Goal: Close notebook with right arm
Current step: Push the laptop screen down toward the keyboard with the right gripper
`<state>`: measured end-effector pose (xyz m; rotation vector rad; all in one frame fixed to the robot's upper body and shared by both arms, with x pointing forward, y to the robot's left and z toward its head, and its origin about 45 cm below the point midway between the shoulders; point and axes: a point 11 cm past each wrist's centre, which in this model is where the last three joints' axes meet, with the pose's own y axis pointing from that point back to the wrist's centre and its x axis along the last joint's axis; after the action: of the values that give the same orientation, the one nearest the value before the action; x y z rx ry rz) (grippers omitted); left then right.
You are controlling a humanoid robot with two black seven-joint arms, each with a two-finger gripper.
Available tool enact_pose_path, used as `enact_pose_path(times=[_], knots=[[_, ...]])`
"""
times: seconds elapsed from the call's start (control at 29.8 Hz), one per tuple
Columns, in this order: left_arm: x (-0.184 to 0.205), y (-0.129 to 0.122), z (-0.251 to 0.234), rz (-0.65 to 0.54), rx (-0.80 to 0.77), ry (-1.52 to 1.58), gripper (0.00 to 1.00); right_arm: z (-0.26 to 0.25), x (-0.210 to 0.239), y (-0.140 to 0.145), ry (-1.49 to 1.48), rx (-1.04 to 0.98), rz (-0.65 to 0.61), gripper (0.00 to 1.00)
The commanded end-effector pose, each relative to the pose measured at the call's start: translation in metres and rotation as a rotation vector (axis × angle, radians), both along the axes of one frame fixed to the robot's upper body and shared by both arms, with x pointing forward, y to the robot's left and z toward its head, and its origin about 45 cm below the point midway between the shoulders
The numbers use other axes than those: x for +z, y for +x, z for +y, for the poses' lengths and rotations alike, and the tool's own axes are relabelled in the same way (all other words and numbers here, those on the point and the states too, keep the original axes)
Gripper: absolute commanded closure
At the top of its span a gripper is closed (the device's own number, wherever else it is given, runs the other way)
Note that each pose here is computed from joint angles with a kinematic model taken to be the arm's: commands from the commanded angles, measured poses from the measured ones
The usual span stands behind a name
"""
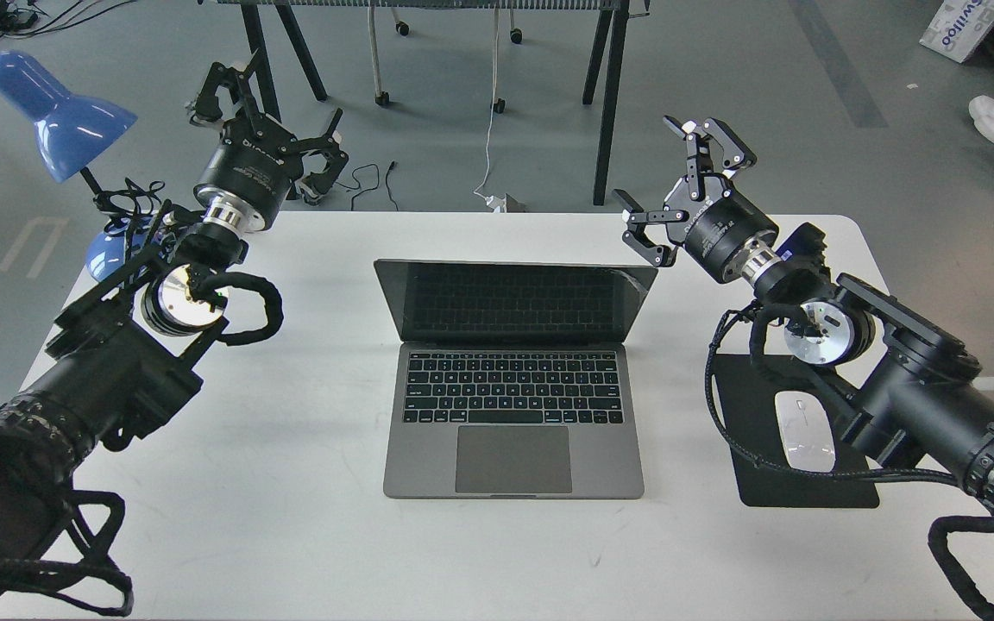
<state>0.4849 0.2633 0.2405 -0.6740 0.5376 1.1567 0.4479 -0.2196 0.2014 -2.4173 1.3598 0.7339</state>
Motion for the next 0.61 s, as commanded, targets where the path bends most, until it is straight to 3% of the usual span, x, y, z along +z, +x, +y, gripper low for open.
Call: enact_pose_path(times=[0.0,0.57], knots=[[0.0,0.0,0.0,0.0,-0.001,0.001,0.0,-0.003,-0.011,-0.013,-0.022,0.028,0.02,0.0],[0.0,0.0,0.0,0.0,-0.001,0.001,0.0,0.006,-0.062,-0.054,-0.259,0.211,0.076,0.0]])
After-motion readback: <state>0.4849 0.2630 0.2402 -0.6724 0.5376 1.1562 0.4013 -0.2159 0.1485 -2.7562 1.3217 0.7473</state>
